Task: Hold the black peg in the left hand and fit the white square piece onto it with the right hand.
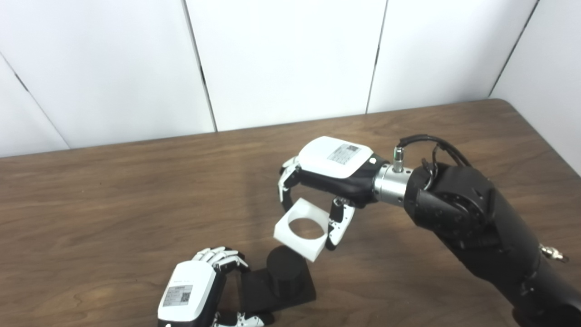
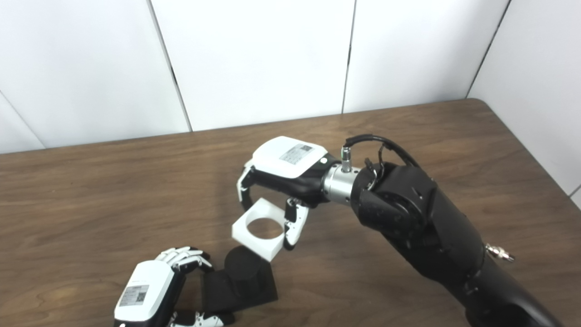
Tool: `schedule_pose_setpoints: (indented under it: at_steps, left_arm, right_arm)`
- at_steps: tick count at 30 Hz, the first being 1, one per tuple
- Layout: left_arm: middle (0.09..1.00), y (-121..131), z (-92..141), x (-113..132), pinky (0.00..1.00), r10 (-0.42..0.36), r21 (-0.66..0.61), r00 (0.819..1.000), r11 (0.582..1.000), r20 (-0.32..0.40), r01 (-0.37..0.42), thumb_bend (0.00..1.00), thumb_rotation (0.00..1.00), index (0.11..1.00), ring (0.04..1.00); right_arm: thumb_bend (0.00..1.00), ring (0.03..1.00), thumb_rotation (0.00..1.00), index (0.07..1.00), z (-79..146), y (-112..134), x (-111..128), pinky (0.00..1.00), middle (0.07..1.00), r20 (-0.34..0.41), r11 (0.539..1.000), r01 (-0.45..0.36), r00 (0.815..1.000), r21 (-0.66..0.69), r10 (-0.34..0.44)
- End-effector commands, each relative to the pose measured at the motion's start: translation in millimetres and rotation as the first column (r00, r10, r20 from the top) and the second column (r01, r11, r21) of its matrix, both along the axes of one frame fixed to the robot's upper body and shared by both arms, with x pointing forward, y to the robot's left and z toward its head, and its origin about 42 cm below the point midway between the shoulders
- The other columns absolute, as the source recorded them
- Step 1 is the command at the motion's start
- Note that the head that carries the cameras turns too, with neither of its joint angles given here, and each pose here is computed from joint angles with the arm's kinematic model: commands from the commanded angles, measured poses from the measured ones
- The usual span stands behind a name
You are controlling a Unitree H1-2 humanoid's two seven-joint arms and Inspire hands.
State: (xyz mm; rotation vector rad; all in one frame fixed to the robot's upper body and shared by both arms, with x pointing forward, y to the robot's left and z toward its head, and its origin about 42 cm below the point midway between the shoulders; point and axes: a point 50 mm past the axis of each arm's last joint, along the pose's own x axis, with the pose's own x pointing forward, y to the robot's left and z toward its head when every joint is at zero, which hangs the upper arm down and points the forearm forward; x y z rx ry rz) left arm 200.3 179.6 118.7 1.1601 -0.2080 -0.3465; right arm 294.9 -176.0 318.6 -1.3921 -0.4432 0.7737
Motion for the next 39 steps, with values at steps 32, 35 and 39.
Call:
schedule_pose_setpoints:
  at_steps: [32, 35, 39]
  left_arm:
    - [0.737, 0, -11, -6, 0.84, 0.02, 0.081, 0.993, 0.997, -0.115, -0.011, 0.52, 0.05, 0.489, 0.8]
    - [0.735, 0, -11, -6, 0.83, 0.019, 0.076, 0.993, 0.997, -0.113, -0.011, 0.52, 0.05, 0.488, 0.797]
    - [0.738, 0, -10, -6, 0.84, 0.021, 0.078, 0.993, 0.997, -0.115, -0.012, 0.52, 0.05, 0.488, 0.8]
  right_arm:
    - [0.52, 0.843, 0.13, 0.481, 1, 22, -21, 0.87, 0.722, 0.067, 0.995, -0.095, 0.993, 0.022, 0.093]
    - [0.52, 0.847, 0.13, 0.481, -1, 23, -21, 0.87, 0.722, 0.07, 0.994, -0.103, 0.992, 0.022, 0.101]
    - [0.52, 0.85, 0.13, 0.481, -4, 24, -20, 0.87, 0.719, 0.076, 0.994, -0.105, 0.992, 0.031, 0.102]
